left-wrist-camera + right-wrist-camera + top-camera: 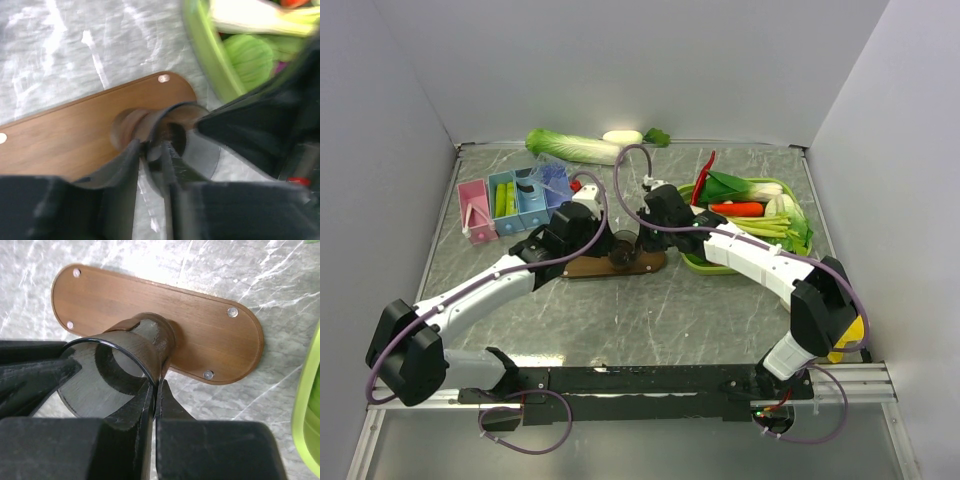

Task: Prepare toiletry sets of a toothbrush and toothpaste on the tray
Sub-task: Pick up the cup from the storage box.

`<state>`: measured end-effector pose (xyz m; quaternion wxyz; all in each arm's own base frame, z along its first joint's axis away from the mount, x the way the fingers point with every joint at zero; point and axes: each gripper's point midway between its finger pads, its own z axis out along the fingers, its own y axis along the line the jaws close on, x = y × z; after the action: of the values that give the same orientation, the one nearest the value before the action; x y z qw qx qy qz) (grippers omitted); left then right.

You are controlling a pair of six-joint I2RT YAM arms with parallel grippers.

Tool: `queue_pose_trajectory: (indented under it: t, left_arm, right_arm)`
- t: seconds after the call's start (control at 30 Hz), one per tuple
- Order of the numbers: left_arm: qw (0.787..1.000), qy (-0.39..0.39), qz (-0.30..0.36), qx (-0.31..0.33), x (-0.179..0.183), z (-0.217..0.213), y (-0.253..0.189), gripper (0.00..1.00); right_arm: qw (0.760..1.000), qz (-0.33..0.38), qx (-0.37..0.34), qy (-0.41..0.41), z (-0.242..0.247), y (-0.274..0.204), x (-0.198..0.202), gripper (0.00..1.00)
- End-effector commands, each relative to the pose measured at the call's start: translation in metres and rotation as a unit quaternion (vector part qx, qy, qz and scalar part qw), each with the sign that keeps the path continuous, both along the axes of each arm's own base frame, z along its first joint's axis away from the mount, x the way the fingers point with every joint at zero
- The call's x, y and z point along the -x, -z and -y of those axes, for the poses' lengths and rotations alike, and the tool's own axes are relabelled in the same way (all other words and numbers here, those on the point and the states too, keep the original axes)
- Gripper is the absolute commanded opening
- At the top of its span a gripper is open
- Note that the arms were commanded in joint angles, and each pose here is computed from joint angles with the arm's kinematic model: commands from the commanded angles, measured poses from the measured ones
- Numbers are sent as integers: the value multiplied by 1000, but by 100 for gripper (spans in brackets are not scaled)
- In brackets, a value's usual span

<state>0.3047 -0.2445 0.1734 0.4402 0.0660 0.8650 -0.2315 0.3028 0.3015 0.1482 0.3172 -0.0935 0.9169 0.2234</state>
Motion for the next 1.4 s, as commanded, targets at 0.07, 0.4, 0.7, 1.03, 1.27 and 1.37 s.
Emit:
queue_pose_trajectory:
  t: [0.07, 0.4, 0.7, 1.03, 1.27, 1.37]
  left_arm:
    - [992, 59, 71, 83, -2, 32, -62, 57]
    - [995, 69, 44, 63, -3, 36, -49, 65]
    - [991, 99, 55, 75, 5, 42, -57, 76]
    - [995, 98, 12, 24, 0, 45, -30, 77]
    - [995, 102, -5, 1, 1, 48, -17, 64]
    - [995, 101, -4, -6, 1, 49, -15, 55]
  right_arm:
    - [995, 57, -35, -73, -15, -48, 3, 0]
    - [986, 72, -24, -151, -6, -66, 9, 0]
    - [982, 68, -23, -174, 10, -67, 6, 0]
    - [983, 80, -19, -165, 19, -73, 0, 0]
    - [983, 91, -7, -160, 24, -78, -4, 0]
    - [983, 93, -4, -161, 24, -79, -4, 0]
